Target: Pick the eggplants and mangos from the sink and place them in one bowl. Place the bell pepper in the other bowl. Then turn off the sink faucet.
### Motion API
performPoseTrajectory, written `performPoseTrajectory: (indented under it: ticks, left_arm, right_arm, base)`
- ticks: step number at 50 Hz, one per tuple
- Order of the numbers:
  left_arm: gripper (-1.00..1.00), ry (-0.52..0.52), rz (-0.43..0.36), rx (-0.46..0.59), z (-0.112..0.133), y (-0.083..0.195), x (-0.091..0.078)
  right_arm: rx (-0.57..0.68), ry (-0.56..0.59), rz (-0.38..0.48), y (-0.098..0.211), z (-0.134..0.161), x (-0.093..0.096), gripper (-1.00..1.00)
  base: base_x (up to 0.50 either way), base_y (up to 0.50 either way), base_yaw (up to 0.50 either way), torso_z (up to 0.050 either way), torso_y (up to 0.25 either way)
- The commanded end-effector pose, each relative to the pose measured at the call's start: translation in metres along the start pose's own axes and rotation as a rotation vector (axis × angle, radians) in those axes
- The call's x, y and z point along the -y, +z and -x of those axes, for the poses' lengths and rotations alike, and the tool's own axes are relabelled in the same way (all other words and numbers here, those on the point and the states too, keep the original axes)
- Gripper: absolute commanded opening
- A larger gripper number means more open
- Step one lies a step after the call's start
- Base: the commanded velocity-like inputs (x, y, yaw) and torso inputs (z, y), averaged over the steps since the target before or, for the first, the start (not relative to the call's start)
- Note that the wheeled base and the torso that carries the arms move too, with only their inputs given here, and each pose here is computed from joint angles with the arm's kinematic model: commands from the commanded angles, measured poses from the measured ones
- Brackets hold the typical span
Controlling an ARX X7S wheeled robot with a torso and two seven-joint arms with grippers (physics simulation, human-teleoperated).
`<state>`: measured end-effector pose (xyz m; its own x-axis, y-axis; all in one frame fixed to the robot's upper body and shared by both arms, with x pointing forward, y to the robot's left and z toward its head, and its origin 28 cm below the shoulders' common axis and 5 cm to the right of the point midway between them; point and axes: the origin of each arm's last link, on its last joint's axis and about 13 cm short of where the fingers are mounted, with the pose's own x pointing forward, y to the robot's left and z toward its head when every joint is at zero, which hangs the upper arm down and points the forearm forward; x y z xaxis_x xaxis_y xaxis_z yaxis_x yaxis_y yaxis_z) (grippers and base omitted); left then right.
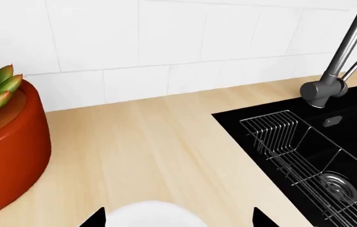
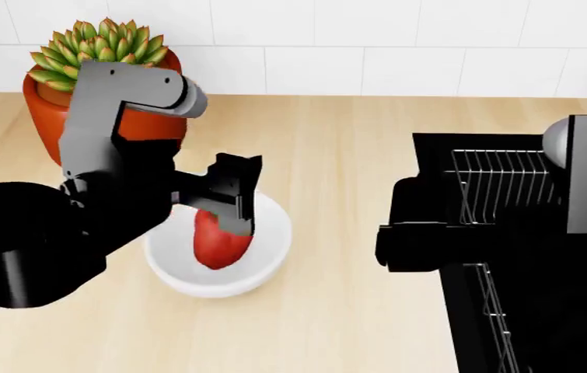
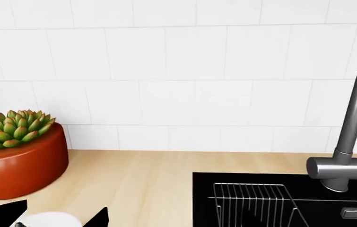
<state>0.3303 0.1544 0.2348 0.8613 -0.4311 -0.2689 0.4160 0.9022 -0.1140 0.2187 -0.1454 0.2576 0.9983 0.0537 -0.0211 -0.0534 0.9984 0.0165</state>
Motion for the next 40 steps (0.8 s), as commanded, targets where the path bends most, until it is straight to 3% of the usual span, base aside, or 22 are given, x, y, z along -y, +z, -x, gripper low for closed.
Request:
performPoseTrajectory:
  ticks: [1,7,16,20,30,35,40]
  left_arm:
    - [1.00,0.010,-0.092,0.147,0.030,0.021,0.000]
    - [1.00,0.158,-0.185,0.220,0.062,0.018,-0.019]
    - [1.00,0.274,-0.121,0.252,0.091,0.004,-0.039]
    - [1.00,0.347,-0.155,0.264,0.094,-0.005,-0.046]
    - [1.00,0.380,-0.064,0.268,0.109,-0.020,-0.050]
    - [1.00,0.385,-0.053,0.268,0.117,-0.026,-0.052]
    - [1.00,0.379,-0.053,0.262,0.123,-0.036,-0.049]
  right_arm:
    - [0.025,0.011,0.015,0.001,-0.005,-0.002,1.00]
    - [0.047,0.015,0.027,-0.002,-0.013,-0.001,1.00]
    - [0.032,0.059,0.080,-0.004,-0.020,0.000,1.00]
    - [0.044,0.063,0.081,-0.006,-0.020,-0.001,1.00]
    - [0.073,0.026,0.091,-0.003,-0.011,0.000,1.00]
    - [0.062,0.056,0.052,-0.007,-0.010,-0.004,1.00]
    - [0.018,0.044,0.081,-0.008,-0.010,-0.006,1.00]
  base:
    - [0.00,0.00,0.00,0.000,0.000]
    - [0.00,0.00,0.00,0.000,0.000]
    - [0.00,0.00,0.00,0.000,0.000]
    - [0.00,0.00,0.00,0.000,0.000]
    - [0.00,0.00,0.00,0.000,0.000]
    - [-0.10,-0.01,0.00,0.000,0.000]
    - [-0.47,-0.14,0.00,0.000,0.000]
